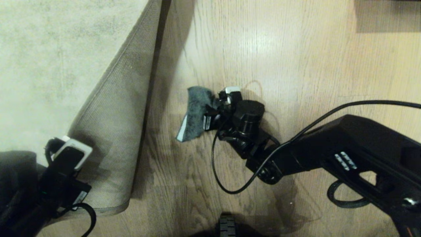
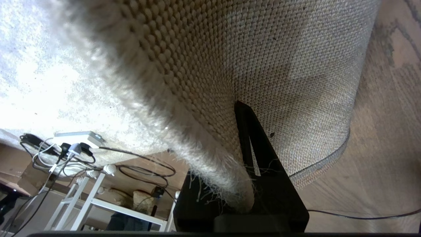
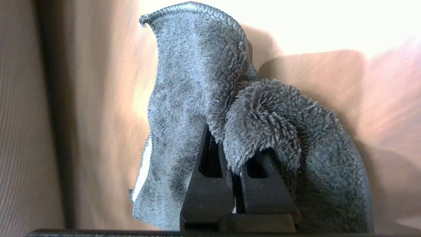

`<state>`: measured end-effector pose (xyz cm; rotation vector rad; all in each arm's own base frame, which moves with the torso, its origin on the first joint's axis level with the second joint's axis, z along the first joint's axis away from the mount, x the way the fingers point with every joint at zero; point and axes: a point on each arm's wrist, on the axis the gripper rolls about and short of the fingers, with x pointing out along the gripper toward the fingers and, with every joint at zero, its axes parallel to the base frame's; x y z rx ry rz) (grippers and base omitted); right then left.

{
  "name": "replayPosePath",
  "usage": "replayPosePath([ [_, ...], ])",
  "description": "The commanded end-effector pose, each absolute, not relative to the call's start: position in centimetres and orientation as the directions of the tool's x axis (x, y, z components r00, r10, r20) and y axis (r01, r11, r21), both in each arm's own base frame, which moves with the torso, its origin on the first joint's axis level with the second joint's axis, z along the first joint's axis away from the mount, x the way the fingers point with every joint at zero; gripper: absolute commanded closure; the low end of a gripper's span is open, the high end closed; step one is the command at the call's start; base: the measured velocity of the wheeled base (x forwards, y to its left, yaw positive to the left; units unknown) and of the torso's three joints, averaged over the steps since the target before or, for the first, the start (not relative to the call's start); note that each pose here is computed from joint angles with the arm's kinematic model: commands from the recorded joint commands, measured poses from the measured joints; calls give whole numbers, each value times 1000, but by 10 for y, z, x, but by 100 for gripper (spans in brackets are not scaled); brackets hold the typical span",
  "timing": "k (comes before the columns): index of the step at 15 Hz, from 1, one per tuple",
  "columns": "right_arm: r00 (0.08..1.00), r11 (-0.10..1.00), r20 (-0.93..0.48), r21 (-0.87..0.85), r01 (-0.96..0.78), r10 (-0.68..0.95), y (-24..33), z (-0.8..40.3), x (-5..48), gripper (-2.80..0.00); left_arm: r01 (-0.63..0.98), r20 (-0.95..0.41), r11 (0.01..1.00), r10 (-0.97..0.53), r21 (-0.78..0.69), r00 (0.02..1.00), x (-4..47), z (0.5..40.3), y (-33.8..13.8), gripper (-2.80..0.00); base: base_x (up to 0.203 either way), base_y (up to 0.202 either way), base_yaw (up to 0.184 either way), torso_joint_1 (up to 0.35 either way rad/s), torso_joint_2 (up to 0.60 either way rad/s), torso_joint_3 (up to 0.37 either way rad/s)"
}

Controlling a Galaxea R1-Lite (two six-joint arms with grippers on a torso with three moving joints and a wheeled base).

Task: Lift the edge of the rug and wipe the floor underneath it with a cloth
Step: Wipe the floor under the carpet with a rag

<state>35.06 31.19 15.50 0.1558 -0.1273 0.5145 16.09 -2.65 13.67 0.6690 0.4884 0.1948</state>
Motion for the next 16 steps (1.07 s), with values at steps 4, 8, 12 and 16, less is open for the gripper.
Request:
replayPosePath([
  [4, 828, 821, 107, 109, -560, 551, 301, 197, 297, 0, -24, -364, 770, 328, 637, 872, 160, 138, -26, 0, 0, 0, 0, 0, 0, 0],
  [8, 764, 767, -70, 96, -635, 641, 313, 145, 247, 0, -25, -362, 770, 328, 637, 872, 160, 138, -26, 0, 0, 0, 0, 0, 0, 0],
  [12, 685, 722, -264, 66, -689, 679, 330, 81, 215, 0, -14, -380, 770, 330, 638, 864, 156, 132, -25, 0, 0, 0, 0, 0, 0, 0],
  [16, 679, 725, -293, 80, -685, 673, 355, 35, 229, 0, -11, -389, 774, 330, 633, 860, 154, 129, -25, 0, 0, 0, 0, 0, 0, 0],
])
